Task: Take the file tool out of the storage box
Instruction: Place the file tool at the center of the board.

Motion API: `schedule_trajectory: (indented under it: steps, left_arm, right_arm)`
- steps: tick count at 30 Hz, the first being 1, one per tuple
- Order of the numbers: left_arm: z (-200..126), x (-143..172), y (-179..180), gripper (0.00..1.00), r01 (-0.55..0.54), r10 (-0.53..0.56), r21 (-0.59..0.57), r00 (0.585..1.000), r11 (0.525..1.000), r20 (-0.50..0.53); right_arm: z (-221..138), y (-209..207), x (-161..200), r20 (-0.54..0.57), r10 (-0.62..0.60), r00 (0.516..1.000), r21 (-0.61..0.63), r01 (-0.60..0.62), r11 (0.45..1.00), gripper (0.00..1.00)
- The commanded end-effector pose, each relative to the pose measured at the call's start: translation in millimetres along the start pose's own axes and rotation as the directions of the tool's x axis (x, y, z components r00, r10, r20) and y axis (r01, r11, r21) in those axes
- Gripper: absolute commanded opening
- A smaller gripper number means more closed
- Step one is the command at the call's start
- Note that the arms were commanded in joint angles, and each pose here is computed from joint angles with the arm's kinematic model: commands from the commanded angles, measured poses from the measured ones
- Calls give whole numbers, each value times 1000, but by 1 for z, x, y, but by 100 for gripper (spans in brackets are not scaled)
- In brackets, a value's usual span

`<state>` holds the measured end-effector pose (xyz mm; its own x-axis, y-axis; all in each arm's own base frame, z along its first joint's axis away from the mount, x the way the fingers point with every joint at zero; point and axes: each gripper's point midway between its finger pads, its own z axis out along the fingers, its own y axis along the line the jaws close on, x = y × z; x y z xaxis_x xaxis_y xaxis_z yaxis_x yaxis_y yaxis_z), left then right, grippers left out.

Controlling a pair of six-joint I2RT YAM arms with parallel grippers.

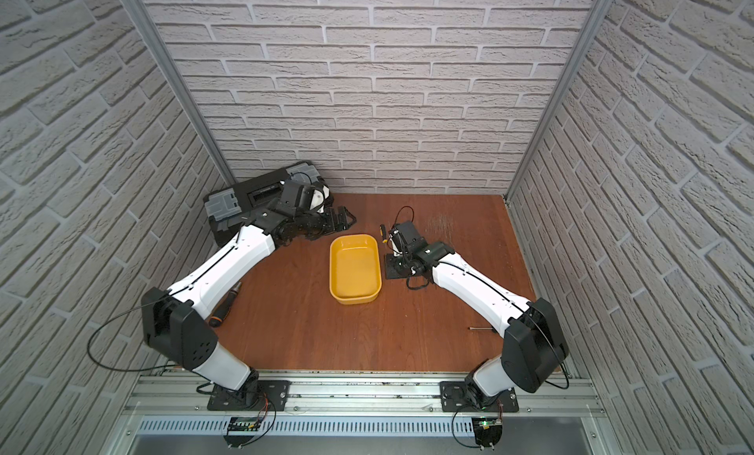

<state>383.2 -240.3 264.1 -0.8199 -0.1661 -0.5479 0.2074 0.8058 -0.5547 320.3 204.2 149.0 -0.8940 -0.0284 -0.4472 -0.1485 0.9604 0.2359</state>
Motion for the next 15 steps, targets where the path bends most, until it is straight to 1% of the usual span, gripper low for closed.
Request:
schedule_trajectory:
  steps: [1, 5, 10, 15]
  left_arm:
    - [-26, -5, -11, 98, -67, 66, 46, 997, 997, 27]
    - [-29, -1, -7, 98, -62, 60, 63, 998, 996, 21]
    - [-36, 0, -9, 98, -91, 88, 94, 995, 991, 35]
    - [-46, -1, -10, 99, -131, 126, 98, 991, 986, 54]
  right_arm:
    - [11, -8, -3, 1, 14, 1000, 85, -14, 996, 3]
    - [25, -11, -3, -10, 14, 1000, 125, -13, 992, 3]
    - [40, -19, -1, -31, 2, 1000, 198, 4, 980, 3]
    - [50, -28, 3, -39, 10, 999, 260, 0, 965, 3]
